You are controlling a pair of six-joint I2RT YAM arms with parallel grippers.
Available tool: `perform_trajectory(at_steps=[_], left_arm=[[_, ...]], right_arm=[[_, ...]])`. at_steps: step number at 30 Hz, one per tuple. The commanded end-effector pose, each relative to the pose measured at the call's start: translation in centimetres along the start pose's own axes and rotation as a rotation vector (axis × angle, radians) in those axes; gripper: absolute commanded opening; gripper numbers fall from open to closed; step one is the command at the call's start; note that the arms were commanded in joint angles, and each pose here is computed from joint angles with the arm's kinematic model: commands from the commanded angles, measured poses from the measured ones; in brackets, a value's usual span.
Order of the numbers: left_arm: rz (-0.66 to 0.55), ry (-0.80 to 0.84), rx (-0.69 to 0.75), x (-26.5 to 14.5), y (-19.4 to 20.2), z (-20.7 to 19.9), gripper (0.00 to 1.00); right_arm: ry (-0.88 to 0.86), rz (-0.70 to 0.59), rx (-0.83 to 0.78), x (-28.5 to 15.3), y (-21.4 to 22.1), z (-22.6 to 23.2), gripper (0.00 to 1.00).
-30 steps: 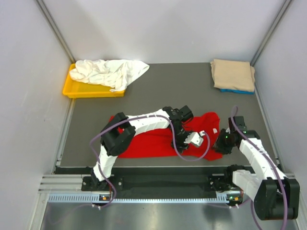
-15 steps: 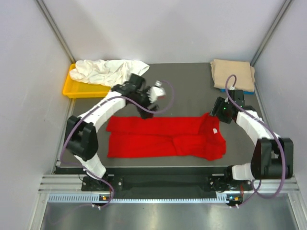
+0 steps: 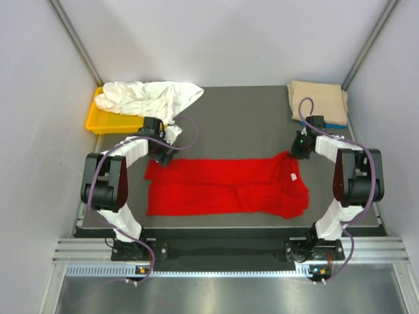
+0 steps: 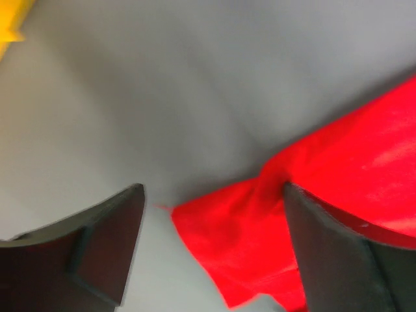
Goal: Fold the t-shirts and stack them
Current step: Fold the tshirt
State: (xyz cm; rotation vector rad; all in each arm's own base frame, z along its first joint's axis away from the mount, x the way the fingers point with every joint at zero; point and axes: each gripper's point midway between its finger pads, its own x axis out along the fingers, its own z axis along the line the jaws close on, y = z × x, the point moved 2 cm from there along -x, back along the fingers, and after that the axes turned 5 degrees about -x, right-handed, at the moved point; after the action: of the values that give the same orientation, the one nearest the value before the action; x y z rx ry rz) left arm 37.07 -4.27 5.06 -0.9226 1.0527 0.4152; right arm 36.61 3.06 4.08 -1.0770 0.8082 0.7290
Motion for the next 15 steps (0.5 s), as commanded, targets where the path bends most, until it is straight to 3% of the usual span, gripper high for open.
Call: perform_trajectory(at_steps=[1, 2, 3, 4, 5, 9, 11, 12, 14, 15], left_arm=[[0.043, -0.035, 0.044, 1.7, 2.3, 0.8, 0.86], [0.056, -0.028, 0.052, 1.8, 2.8, 0.6, 0.76], [0.067, -0.023, 0.051, 1.8, 3.3, 0.5, 0.55], [0.092, -0.014, 0.053, 1.8, 4.5, 0.2, 0.20], [0.097, -0.011, 0.053, 1.7, 4.9, 0.2, 0.00], [0.142, -0.006, 0.031, 0.4, 7.7, 0.1, 0.00], [0.181, 0.031, 0.013, -0.7, 9.6, -0.7, 0.00], [0.181, 0.059, 0.011, -1.1, 10.0, -1.2, 0.00], [0.217, 0.176, 0.038, -2.6, 11.7, -3.8, 0.00], [0.189, 0.283, 0.037, -3.3, 11.8, -5.7, 0.00]], right_arm=[[-0.060, -0.113, -0.028, 0.7, -5.0, 1.0, 0.00], [-0.068, -0.093, -0.033, 1.7, -5.0, 1.0, 0.00], [-0.075, -0.094, -0.033, 2.0, -5.5, 1.2, 0.00], [-0.097, -0.123, -0.037, 2.0, -7.2, 2.0, 0.00], [-0.107, -0.101, -0.024, 3.2, -7.2, 2.1, 0.00], [-0.191, -0.134, -0.021, 5.2, -10.8, 5.2, 0.00], [-0.248, -0.132, -0.057, 7.0, -12.4, 9.1, 0.00], [-0.285, -0.192, -0.073, 6.6, -15.4, 11.2, 0.00], [-0.318, -0.155, -0.069, 9.5, -15.1, 13.6, 0.00], [-0.356, -0.220, -0.080, 8.7, -18.0, 15.7, 0.00]])
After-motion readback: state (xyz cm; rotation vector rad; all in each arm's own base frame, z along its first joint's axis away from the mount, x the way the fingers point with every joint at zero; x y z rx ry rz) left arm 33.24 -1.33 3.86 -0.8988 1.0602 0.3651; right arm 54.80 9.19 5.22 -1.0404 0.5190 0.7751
